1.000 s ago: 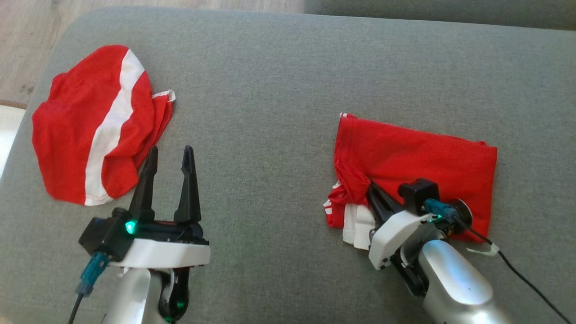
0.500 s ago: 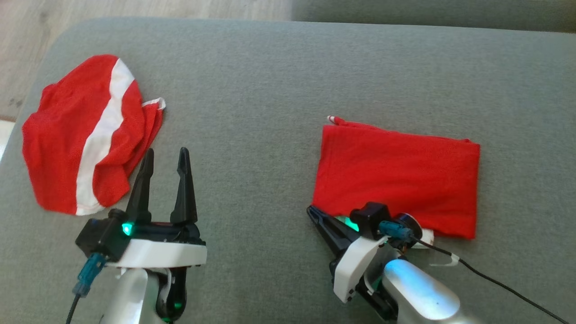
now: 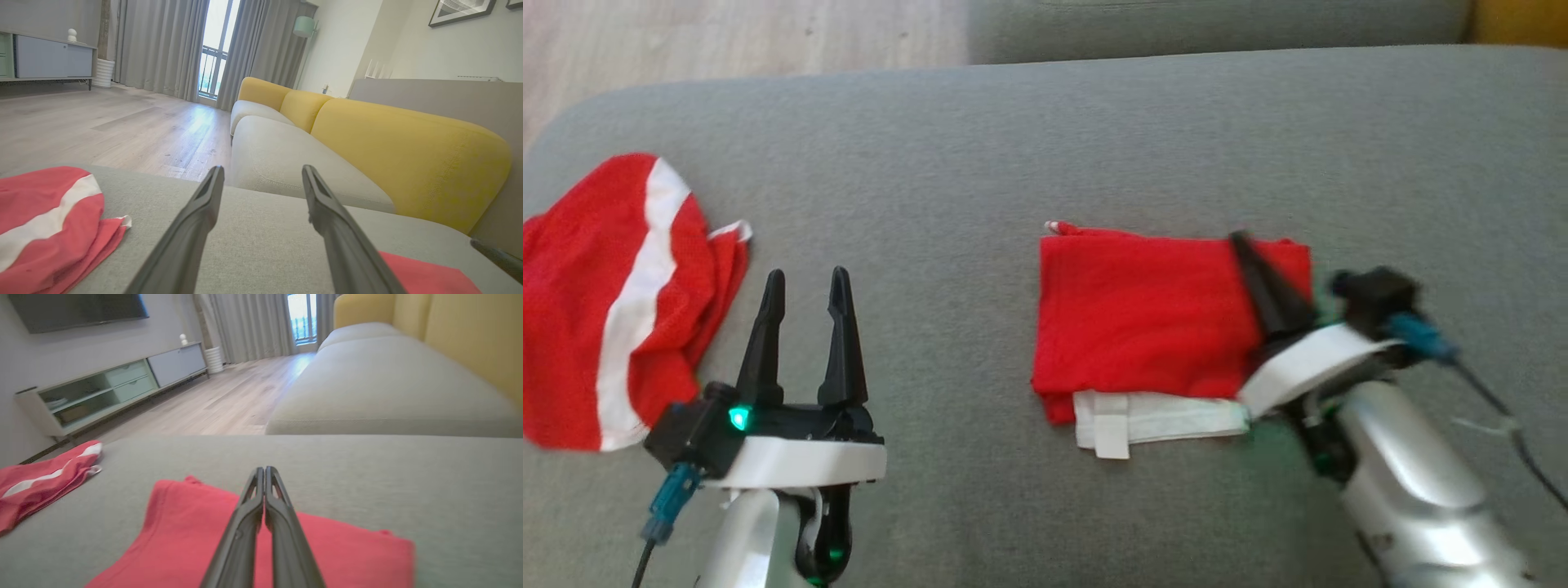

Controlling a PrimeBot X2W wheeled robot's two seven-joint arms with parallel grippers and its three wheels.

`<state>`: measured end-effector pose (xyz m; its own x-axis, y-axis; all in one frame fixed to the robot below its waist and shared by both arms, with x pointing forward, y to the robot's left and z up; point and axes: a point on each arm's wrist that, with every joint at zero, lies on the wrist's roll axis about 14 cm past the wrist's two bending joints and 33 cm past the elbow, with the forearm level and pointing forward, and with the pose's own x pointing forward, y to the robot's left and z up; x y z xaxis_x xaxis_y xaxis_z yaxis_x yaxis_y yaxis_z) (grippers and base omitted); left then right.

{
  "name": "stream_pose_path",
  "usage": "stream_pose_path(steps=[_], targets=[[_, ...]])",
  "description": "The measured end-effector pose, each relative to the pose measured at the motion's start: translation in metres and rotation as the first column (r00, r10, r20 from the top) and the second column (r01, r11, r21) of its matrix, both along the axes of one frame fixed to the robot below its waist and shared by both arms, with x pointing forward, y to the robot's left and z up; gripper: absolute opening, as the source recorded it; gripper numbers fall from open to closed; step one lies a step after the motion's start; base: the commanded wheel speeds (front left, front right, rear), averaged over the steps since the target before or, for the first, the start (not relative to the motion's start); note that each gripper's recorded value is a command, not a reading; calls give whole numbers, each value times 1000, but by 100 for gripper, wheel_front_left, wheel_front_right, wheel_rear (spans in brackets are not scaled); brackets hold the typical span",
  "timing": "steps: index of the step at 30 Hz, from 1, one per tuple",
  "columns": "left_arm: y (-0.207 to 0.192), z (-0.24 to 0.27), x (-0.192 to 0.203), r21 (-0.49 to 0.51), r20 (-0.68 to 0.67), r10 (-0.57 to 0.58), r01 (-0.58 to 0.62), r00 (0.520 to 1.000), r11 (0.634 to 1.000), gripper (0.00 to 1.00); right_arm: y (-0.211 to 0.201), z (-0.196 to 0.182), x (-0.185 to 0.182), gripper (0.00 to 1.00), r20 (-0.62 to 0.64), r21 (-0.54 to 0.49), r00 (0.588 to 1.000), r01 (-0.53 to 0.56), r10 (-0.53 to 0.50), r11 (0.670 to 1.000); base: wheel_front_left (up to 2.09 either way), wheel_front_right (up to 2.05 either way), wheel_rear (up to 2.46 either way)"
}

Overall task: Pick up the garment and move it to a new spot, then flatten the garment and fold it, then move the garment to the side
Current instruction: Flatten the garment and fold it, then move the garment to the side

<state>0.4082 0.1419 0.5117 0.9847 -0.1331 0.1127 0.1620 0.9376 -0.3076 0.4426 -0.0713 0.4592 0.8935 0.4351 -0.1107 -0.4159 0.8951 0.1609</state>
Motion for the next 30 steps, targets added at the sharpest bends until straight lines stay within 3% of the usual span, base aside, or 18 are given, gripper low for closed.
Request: stream_pose_path(steps=[3,5,6,7,8,18,30], targets=[[-6,2,2,3,8,-18,18,1000,1000,100,-28,2,2,0,19,-19,997,77,-77,997,0,0,0],[-16,3,5,13,13,-45,45,999,999,100,-70,0,-2,0,32,-45,979,201,-200,979,0,0,0],[-16,3,5,13,13,-45,45,999,999,100,-70,0,-2,0,32,-45,979,201,-200,979,0,0,0],[-19,3,6,16,14,-54,54,998,998,100,-82,-1,-4,63,35,-53,971,237,-236,970,0,0,0],[-22,3,7,17,15,-62,62,998,998,100,-91,-2,-8,100,34,-55,963,270,-269,961,0,0,0],[-34,-3,11,30,2,-98,98,995,995,100,-119,-2,-30,100,44,-24,914,405,-404,914,0,0,0],[-27,-5,8,34,-6,-79,79,997,996,100,-109,-1,-32,100,52,-22,921,389,-387,921,0,0,0]])
